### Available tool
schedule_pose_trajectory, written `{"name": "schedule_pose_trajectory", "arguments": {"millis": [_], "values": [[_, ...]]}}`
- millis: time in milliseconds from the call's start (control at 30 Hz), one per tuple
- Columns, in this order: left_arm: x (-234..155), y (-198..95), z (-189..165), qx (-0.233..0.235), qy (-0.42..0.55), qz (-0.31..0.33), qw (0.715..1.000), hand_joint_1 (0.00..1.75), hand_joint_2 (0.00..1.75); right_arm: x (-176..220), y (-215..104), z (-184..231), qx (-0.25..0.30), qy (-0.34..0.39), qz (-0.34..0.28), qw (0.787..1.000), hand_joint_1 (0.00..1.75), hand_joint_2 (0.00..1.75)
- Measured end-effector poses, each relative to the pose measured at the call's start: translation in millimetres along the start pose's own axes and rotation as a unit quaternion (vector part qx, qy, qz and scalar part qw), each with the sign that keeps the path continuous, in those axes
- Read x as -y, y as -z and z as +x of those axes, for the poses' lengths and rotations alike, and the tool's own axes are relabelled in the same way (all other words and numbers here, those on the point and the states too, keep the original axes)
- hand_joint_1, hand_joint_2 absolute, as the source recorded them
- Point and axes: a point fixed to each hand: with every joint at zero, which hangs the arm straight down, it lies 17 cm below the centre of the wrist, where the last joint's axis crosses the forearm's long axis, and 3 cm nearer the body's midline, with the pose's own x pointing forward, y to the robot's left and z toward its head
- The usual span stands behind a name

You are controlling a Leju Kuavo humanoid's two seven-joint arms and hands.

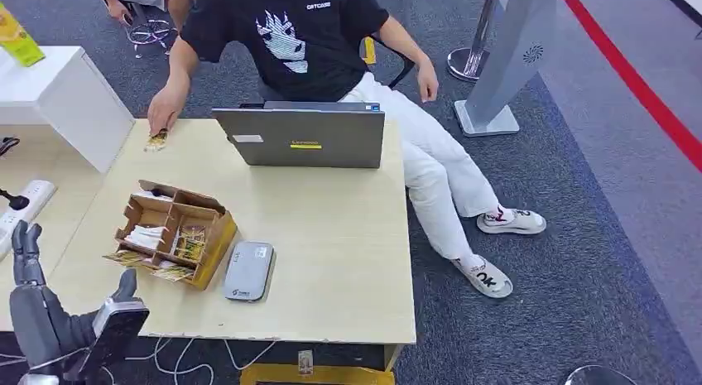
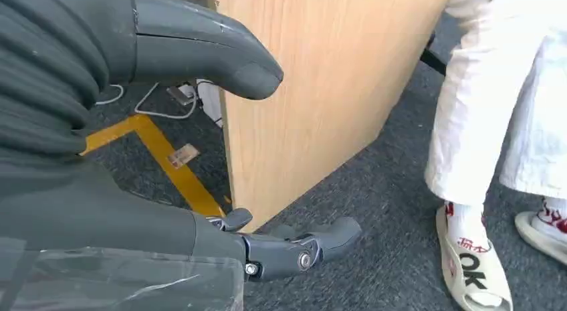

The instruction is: Pass the card to the sensor for recognition and then transmit it.

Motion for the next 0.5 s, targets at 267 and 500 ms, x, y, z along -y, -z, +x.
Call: {"name": "schedule_pose_trajectory", "arguments": {"millis": [267, 500], "values": [[0.0, 33.4, 5.1, 0.043, 0.123, -0.017, 0.991, 0.00, 1.75, -12.4, 2.7, 2.0, 0.005, -0.006, 0.017, 1.000, 0.00, 1.75], [11.5, 59.3, -22.2, 0.045, 0.214, -0.039, 0.975, 0.00, 1.75, -25.8, 4.9, -0.9, -0.001, -0.013, 0.031, 0.999, 0.00, 1.75]]}}
